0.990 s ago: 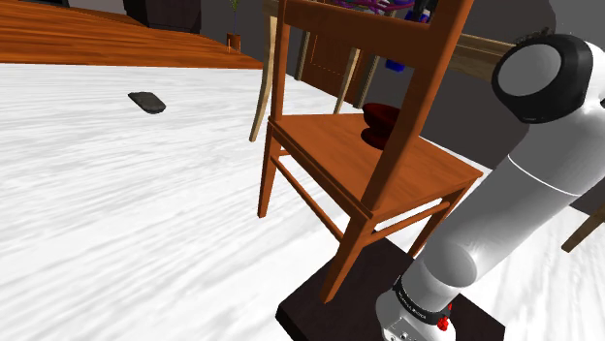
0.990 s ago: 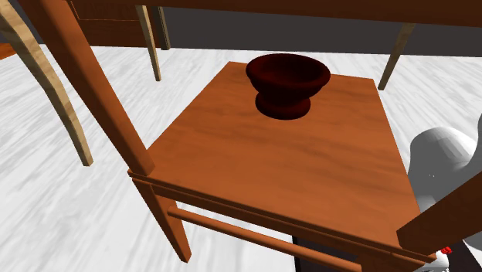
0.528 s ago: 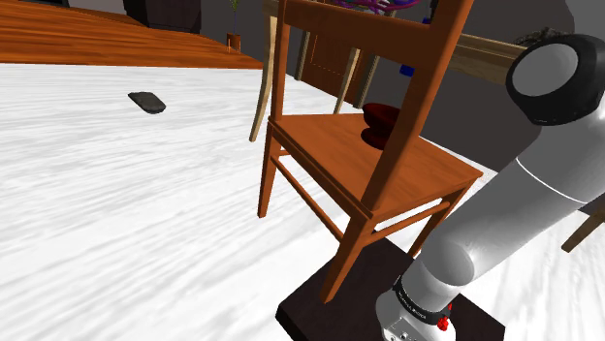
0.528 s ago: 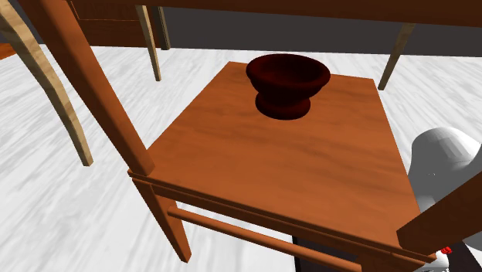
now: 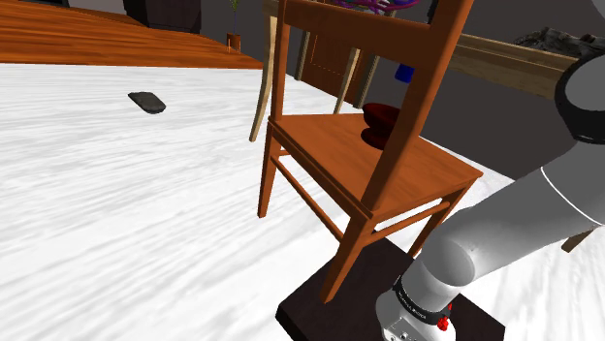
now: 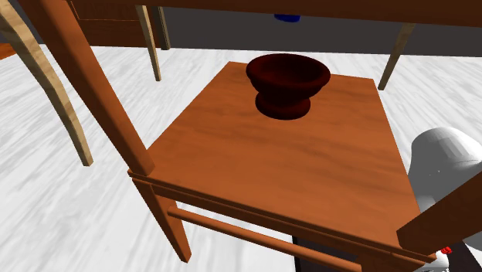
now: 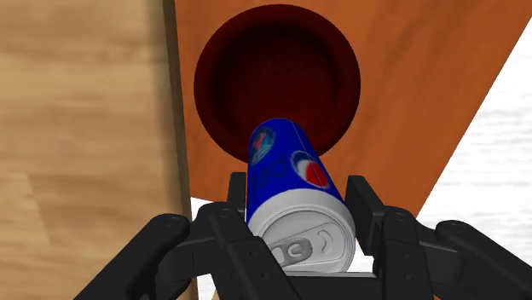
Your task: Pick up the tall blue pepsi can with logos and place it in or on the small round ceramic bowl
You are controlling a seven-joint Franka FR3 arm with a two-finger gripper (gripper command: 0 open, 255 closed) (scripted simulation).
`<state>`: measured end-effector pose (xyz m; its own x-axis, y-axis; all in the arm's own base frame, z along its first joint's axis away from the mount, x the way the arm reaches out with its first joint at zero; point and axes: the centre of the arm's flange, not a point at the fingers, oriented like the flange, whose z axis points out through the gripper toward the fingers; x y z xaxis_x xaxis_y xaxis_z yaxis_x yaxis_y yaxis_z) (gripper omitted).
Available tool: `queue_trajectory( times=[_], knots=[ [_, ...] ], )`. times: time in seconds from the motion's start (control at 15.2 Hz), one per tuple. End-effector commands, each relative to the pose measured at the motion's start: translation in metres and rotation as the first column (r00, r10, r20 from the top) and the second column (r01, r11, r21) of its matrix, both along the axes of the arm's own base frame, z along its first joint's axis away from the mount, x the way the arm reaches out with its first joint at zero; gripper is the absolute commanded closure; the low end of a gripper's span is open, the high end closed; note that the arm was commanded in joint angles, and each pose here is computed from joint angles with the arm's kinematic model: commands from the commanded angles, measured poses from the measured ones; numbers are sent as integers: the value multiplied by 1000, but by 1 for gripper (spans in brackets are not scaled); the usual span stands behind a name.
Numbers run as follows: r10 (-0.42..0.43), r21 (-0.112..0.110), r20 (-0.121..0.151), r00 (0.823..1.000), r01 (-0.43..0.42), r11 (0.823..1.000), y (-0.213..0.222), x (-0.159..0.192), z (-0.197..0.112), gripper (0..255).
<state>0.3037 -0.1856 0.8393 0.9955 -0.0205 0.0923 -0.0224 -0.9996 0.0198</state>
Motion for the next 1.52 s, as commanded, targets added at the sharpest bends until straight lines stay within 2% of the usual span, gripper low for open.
queue_trajectory(
  times=[0.0,0.66,1.12,1.19,1.32,1.45],
  knots=[
    [-9,33,-88,996,11,999,-7,14,-35,255],
    [-9,33,-88,996,11,999,-7,14,-88,255],
    [-9,33,-88,996,11,999,-7,14,-88,255],
    [-8,36,-89,996,12,999,-10,11,-84,0],
    [-8,31,-93,996,10,999,-11,40,-90,0],
    [-10,27,-95,995,13,1000,1,54,-73,0]
  ],
)
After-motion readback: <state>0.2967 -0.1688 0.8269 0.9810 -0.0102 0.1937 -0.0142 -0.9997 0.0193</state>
